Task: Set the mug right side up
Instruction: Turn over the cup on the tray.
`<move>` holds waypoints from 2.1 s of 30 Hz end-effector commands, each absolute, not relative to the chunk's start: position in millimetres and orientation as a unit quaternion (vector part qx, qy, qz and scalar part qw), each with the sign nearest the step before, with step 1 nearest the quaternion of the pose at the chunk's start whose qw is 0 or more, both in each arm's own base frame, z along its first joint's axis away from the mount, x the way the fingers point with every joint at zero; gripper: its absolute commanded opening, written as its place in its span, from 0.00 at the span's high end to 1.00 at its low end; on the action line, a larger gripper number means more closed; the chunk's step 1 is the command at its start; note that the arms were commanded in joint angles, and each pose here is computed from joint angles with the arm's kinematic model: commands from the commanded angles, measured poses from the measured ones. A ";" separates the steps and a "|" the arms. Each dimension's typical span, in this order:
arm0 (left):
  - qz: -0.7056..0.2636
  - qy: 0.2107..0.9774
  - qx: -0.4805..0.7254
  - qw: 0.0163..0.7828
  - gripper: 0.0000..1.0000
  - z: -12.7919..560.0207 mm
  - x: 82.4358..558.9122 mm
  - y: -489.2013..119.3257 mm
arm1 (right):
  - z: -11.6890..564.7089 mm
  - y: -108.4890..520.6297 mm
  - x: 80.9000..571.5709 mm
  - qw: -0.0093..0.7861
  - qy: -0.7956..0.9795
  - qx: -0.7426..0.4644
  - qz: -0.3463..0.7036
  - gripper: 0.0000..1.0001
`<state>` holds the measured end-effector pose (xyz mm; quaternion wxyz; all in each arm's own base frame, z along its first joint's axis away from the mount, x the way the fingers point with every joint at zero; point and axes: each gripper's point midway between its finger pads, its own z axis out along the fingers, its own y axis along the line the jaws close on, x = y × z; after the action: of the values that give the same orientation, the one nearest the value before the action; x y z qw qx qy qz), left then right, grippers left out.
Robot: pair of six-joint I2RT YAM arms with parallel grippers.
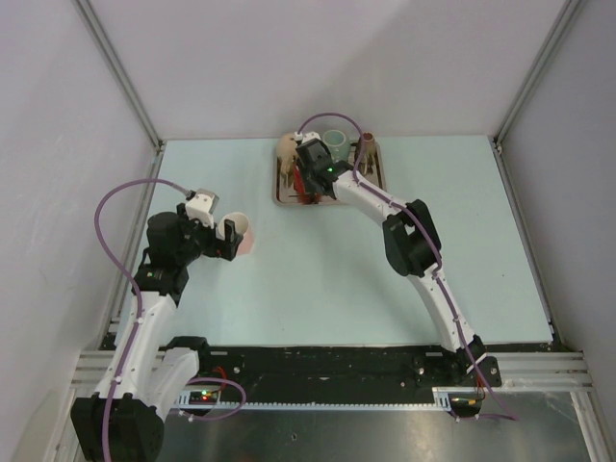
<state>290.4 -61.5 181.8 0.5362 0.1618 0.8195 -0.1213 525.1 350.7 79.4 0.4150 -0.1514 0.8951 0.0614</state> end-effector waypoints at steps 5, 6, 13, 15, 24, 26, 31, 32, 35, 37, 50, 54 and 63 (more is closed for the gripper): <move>-0.117 0.807 0.173 0.553 0.00 189.7 293.8 -61.0 | 86.9 351.6 536.7 0.432 0.887 -0.155 0.054 0.71; -0.117 0.807 0.173 0.553 0.00 189.5 293.8 -60.8 | 85.8 352.0 536.6 0.431 0.887 -0.156 0.055 0.73; -0.116 0.808 0.173 0.551 0.00 188.5 293.8 -60.6 | 82.6 349.3 539.5 0.429 0.888 -0.158 0.052 0.90; -0.117 0.808 0.173 0.551 0.00 188.4 293.8 -60.8 | 82.4 346.4 540.8 0.431 0.887 -0.163 0.042 0.97; -0.118 0.807 0.174 0.552 0.00 189.1 293.4 -61.3 | 99.8 349.0 536.5 0.425 0.879 -0.204 0.071 1.00; -0.118 0.807 0.174 0.552 0.00 189.1 293.2 -61.3 | 110.9 352.9 535.5 0.426 0.875 -0.210 0.095 1.00; -0.119 0.806 0.174 0.553 0.00 189.8 292.9 -61.8 | 142.1 357.5 533.7 0.429 0.865 -0.211 0.151 1.00; -0.119 0.806 0.174 0.553 0.00 189.7 292.8 -61.9 | 148.8 356.4 534.1 0.430 0.864 -0.208 0.163 1.00; -0.120 0.806 0.174 0.553 0.00 189.9 292.8 -61.9 | 166.7 354.7 533.8 0.428 0.859 -0.195 0.201 1.00; -0.120 0.806 0.174 0.553 0.00 190.2 292.9 -61.9 | 175.6 353.0 533.3 0.425 0.857 -0.189 0.223 1.00; -0.121 0.805 0.173 0.554 0.00 190.9 292.8 -62.2 | 214.7 344.0 526.5 0.398 0.843 -0.155 0.327 1.00; -0.123 0.806 0.173 0.552 0.00 189.8 292.6 -62.8 | 225.2 340.5 525.2 0.395 0.839 -0.147 0.345 1.00; -0.126 0.806 0.173 0.552 0.00 190.5 292.4 -63.9 | 223.6 335.6 521.1 0.379 0.842 -0.134 0.360 1.00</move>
<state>290.1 -61.9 181.5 0.5358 0.1623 0.8195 -0.1229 520.9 328.1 141.6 0.3155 -0.1202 0.8868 0.3157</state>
